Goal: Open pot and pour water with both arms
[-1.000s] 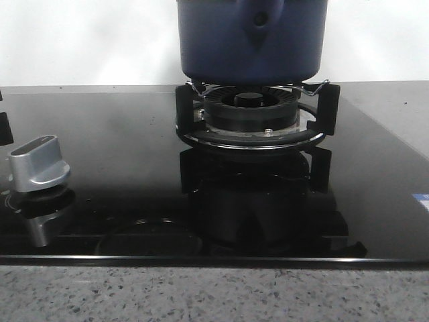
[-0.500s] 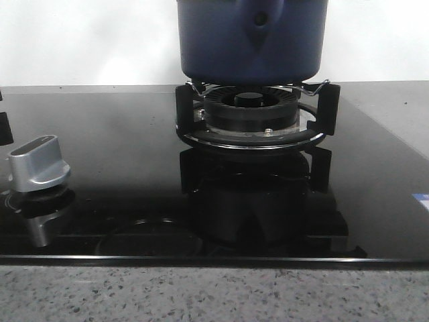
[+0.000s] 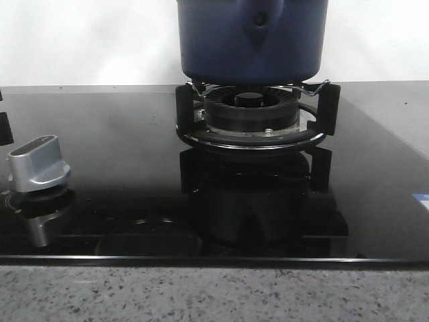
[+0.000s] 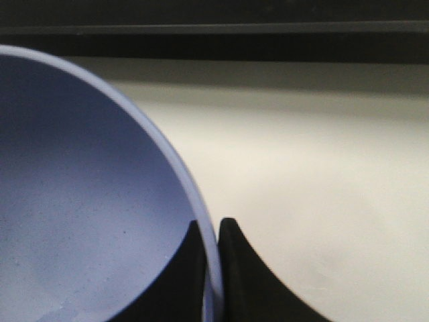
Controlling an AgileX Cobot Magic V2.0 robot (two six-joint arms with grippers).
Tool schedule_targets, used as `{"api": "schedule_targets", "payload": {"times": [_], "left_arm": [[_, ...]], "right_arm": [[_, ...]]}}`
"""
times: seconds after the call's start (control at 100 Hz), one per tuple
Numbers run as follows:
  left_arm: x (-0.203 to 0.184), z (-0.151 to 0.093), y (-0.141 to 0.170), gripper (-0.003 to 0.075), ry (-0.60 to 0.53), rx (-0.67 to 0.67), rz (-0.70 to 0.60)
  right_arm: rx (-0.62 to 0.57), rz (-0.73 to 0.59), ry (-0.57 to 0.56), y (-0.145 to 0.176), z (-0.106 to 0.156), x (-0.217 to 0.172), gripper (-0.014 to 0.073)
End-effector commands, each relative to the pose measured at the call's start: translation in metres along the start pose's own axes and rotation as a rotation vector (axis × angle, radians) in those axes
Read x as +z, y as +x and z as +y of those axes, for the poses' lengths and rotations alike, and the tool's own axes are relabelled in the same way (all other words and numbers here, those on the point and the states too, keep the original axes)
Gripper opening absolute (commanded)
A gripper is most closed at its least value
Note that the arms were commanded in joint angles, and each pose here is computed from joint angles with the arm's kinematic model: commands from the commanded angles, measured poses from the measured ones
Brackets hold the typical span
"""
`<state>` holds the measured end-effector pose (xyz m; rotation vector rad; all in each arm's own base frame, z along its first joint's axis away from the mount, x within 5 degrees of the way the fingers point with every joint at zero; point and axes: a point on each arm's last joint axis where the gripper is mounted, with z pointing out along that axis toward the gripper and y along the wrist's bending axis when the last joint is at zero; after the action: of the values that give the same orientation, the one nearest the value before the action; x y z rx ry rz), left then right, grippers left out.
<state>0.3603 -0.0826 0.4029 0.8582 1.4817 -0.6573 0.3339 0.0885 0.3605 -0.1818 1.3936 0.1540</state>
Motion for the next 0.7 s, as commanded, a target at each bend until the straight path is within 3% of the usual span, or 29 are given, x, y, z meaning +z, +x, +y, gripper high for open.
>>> {"api": "schedule_targets", "payload": {"times": [0.0,0.69], "left_arm": [[-0.013,-0.013,-0.038,0.0220,0.001,-0.001,-0.138],[-0.013,-0.013,-0.038,0.0220,0.001,-0.001,-0.138]], "right_arm": [[-0.006,-0.186,0.018,-0.034,-0.003,-0.007,-0.0056],[-0.032,-0.379,0.040,-0.005,-0.002,-0.001,-0.0056]]}}
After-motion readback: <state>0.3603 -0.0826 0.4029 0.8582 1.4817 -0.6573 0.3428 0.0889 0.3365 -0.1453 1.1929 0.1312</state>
